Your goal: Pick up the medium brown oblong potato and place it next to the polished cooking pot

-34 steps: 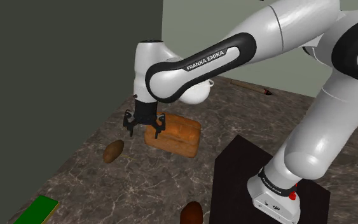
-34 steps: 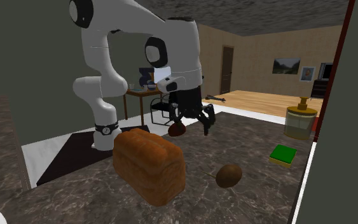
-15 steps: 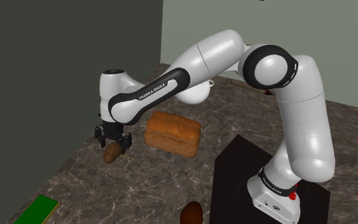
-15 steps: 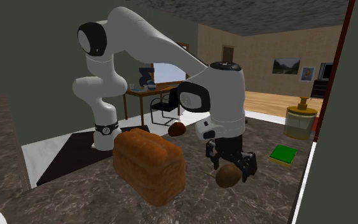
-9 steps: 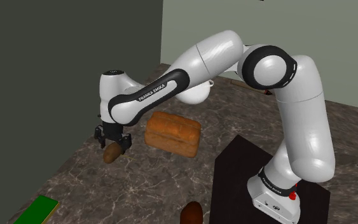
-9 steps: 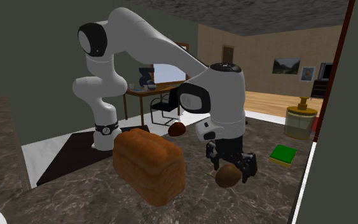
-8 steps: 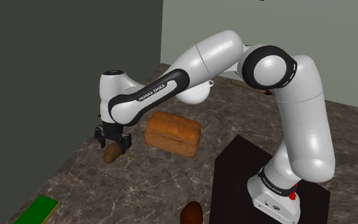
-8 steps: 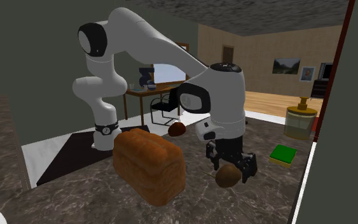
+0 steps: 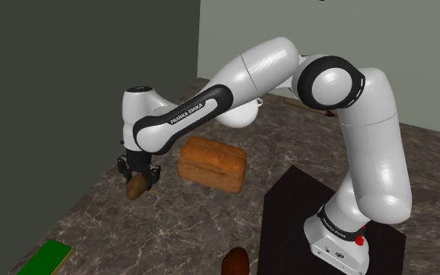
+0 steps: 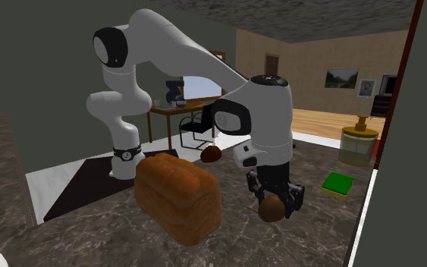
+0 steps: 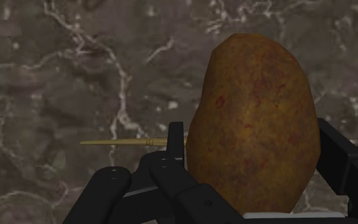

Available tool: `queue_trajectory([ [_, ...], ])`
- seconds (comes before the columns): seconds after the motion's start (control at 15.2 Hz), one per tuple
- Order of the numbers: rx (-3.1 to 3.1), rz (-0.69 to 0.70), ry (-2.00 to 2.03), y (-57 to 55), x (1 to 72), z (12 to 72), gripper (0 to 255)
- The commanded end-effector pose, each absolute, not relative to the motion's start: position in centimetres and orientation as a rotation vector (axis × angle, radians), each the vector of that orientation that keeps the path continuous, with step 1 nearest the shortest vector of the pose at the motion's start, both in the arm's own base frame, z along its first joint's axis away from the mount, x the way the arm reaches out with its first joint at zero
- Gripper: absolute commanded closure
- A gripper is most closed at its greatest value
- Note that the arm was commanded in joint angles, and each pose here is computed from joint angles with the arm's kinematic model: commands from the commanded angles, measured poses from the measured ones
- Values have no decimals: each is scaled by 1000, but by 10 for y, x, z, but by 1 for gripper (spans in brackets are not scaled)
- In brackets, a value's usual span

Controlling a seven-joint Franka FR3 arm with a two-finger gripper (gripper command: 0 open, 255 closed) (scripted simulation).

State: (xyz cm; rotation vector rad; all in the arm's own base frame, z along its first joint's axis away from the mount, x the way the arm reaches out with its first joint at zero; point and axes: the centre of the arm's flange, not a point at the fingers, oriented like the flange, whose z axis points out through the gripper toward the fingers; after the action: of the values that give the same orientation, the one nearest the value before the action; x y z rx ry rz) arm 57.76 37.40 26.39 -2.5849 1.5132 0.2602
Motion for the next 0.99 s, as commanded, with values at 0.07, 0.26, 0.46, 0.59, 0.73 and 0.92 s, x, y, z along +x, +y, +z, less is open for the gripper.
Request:
queue_trajectory([
  [0.07,-2585,260,1513,374,578,264,255],
  [0.26,-2585,260,1513,374,578,280,255],
  [0.46,-2585,260,1513,374,578,296,255],
  [0.59,-2585,260,1513,374,578,306,255],
  [0.73,-2585,260,1513,374,578,317,255],
  [0.92,-2585,260,1513,374,578,333,255],
])
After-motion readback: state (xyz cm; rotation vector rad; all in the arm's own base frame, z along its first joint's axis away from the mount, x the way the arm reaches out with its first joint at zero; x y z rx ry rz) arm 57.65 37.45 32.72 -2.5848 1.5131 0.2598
